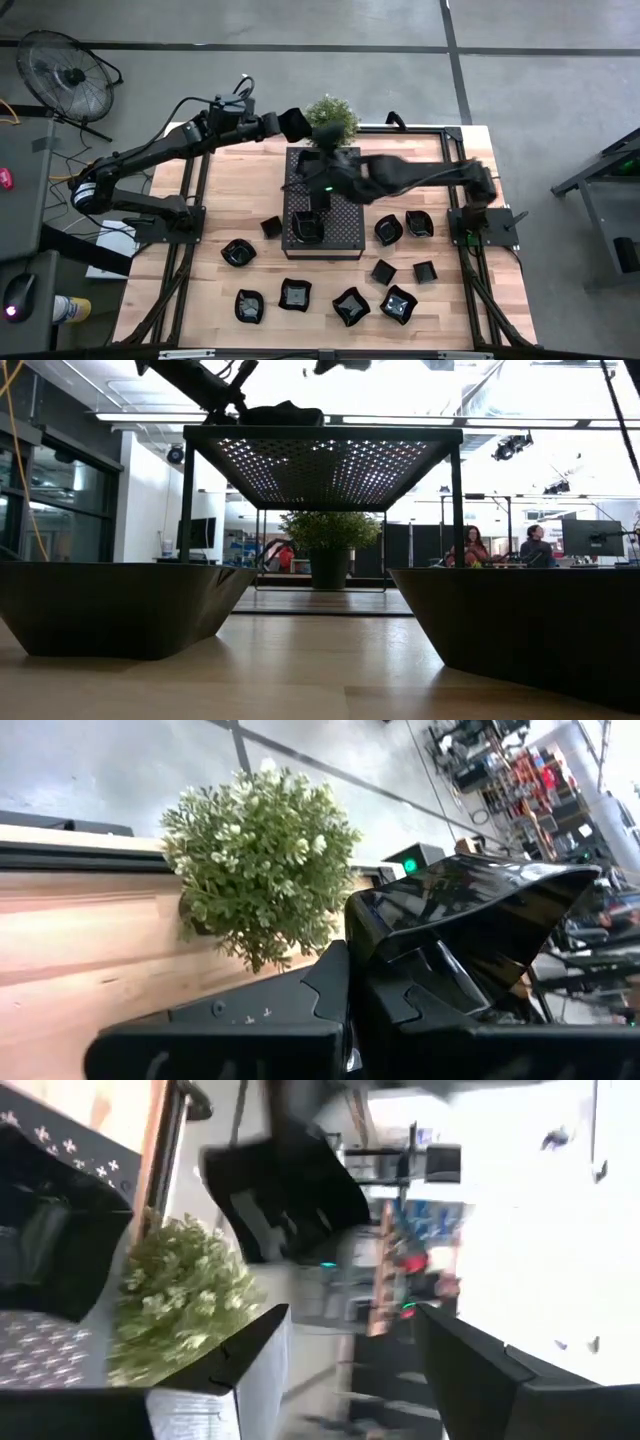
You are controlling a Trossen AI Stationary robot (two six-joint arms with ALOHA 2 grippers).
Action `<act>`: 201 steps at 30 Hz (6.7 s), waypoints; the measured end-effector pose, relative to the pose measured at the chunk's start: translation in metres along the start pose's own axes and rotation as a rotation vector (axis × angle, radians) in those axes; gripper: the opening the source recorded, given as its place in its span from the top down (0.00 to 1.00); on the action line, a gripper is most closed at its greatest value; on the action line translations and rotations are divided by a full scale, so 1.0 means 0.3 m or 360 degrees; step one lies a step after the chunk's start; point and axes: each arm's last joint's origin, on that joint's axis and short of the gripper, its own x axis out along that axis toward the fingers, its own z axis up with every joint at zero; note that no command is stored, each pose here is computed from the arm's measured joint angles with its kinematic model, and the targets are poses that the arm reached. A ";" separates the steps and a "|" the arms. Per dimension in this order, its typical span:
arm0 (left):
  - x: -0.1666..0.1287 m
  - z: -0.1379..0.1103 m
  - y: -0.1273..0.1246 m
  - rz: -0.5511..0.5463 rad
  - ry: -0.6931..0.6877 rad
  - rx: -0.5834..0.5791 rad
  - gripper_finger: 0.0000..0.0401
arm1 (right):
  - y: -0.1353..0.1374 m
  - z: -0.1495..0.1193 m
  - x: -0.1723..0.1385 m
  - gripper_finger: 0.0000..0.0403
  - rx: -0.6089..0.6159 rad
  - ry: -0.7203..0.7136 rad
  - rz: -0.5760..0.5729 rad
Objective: Pick & Place Mini shaped plates
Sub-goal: Stack the distorted square plate on top of the distorted square plate on the shelf, then stack the leaf-shaped plate on top of the leaf-shaped plate on the shelf
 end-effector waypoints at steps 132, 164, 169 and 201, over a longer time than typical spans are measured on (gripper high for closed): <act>0.349 0.051 -0.081 0.0478 0.1385 0.0108 0.63 | 0.203 -0.914 -0.004 0.52 0.1625 0.0059 0.0766; -0.001 0.142 -0.217 0.0169 0.0973 0.0959 0.63 | 0.264 -0.968 -0.078 0.52 0.1948 0.0453 0.1107; -0.014 0.111 -0.239 0.0115 0.1008 0.1046 0.63 | 0.280 -0.967 -0.073 0.52 0.2017 0.0575 0.1171; -0.258 -0.154 0.026 -0.0502 0.0747 0.0859 0.63 | 0.587 -0.990 -0.070 0.52 0.2431 0.1665 0.1523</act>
